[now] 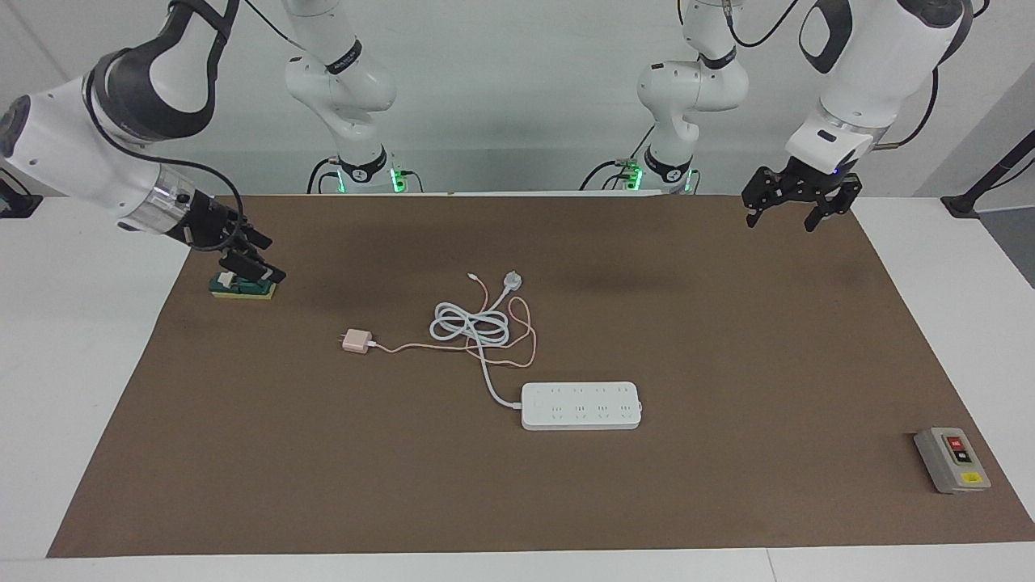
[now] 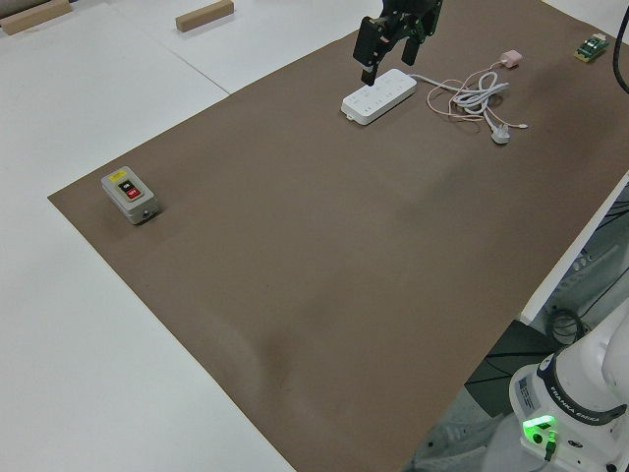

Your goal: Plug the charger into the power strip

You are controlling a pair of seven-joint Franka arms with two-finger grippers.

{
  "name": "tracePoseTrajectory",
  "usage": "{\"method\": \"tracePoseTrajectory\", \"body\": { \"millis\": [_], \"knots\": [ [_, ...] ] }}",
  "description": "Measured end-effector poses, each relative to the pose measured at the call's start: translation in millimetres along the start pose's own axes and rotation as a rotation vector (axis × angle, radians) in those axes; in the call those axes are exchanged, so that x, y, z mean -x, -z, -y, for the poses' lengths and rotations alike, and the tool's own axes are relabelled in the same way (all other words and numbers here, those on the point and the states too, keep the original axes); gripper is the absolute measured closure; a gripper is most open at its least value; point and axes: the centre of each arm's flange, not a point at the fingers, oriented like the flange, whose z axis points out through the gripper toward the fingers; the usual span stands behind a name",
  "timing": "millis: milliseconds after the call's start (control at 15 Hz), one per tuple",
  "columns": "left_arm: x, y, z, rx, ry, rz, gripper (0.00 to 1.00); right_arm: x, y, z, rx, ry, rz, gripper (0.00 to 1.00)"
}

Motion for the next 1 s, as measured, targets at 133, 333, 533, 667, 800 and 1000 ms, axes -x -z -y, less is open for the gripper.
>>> {"method": "tracePoseTrajectory", "body": {
  "millis": [133,333,533,667,800,1000],
  "knots": [
    [-3.3,1.7,1.6,0.117,-0.027,-0.044,0.0,-11.0,-24.8,0.1,-0.042,-0.101,0.048,0.0],
    [-4.1,-2.8,0.4,0.334,0.018,-0.072,0.0,-25.5,-54.0,-2.2,-0.105,-0.241,0.105,0.0],
    [-1.5,-28.9,1.7,0.585,0.096,-0.068,0.0,-41.1,-88.0,-10.1,-0.144,-0.339,0.16,0.0],
    [-1.2,-51.9,-5.7,0.761,0.111,-0.071,0.0,-56.4,-114.1,-13.9,-0.132,-0.382,0.182,0.0],
    [-2.7,-87.7,-7.0,0.932,0.143,-0.059,0.0,-69.1,-140.2,-16.4,-0.115,-0.397,0.218,0.0],
    [-6.9,-139.6,-8.5,1.149,0.2,-0.024,0.0,-82.7,-173.5,-22.9,-0.102,-0.377,0.268,0.0]
  ]
}}
